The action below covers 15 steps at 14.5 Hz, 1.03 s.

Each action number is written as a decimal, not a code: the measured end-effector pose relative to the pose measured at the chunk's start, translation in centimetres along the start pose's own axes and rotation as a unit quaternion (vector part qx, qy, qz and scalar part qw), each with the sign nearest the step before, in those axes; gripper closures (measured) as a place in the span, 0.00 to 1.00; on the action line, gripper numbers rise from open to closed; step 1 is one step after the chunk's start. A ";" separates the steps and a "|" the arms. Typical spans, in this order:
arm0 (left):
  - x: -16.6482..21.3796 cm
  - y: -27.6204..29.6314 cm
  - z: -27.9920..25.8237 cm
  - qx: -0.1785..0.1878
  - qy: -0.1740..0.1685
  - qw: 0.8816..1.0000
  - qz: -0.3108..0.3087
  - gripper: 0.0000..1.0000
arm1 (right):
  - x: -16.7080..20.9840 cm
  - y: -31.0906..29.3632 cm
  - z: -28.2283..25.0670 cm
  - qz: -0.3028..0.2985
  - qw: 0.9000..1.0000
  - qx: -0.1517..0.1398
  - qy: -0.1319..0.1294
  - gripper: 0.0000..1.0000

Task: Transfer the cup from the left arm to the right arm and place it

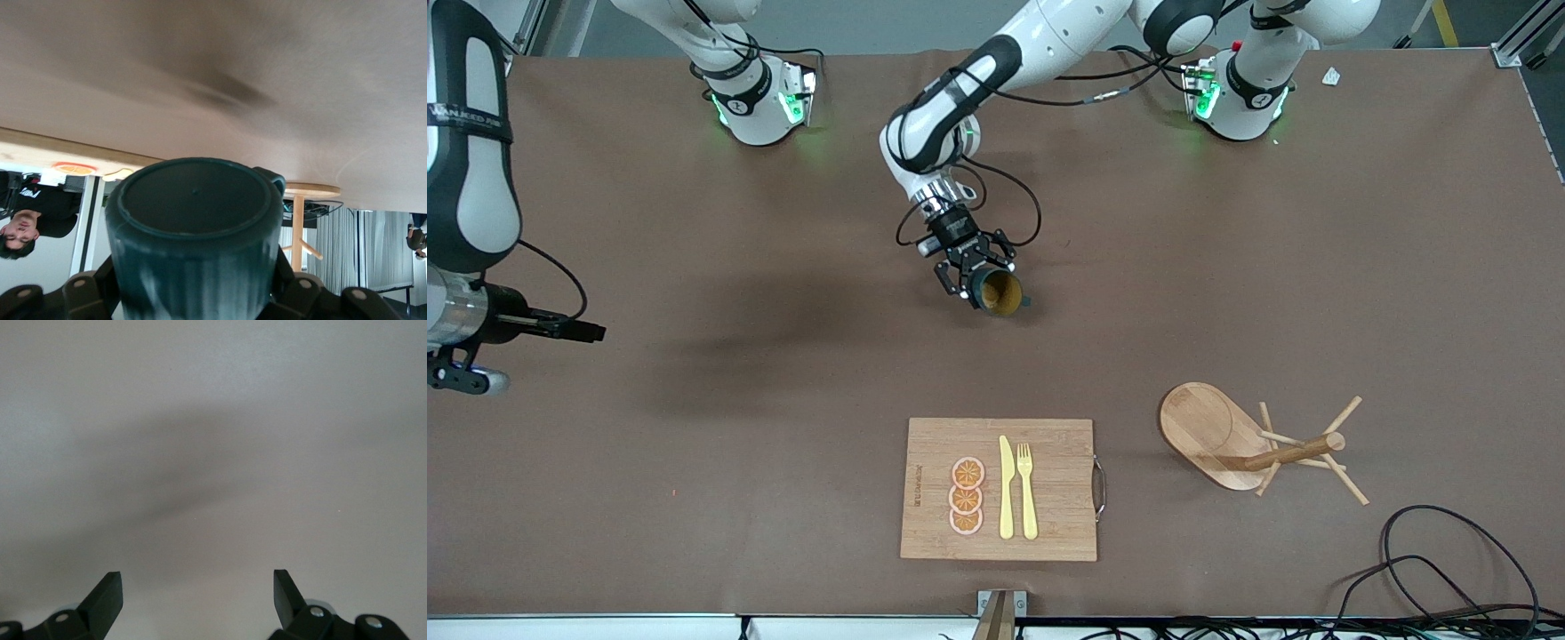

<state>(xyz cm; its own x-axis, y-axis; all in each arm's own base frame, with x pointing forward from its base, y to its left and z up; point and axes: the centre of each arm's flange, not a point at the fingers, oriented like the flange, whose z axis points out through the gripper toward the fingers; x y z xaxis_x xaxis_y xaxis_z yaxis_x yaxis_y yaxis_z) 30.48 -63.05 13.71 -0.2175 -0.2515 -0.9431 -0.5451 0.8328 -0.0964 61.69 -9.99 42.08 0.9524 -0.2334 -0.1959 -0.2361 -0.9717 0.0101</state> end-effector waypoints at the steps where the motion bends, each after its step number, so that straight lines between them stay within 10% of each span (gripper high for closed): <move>1: 0.2 0.2 -0.7 0.003 -0.003 1.000 0.002 0.15 | 0.0 -0.1 0.3 0.001 1.000 0.000 0.001 0.00; 15: 4.0 1.4 -0.2 0.000 -0.008 0.999 -0.040 0.15 | 0.1 -0.3 1.6 0.005 1.000 -0.001 0.003 0.00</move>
<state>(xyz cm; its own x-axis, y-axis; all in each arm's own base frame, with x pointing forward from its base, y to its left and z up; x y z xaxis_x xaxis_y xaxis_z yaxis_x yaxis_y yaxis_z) 28.69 -63.01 9.85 -0.1591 -0.3095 -0.9375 -0.5600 0.8104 -0.1725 61.52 -9.64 40.52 0.9511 -0.2427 -0.1909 -0.2447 -0.9695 0.0133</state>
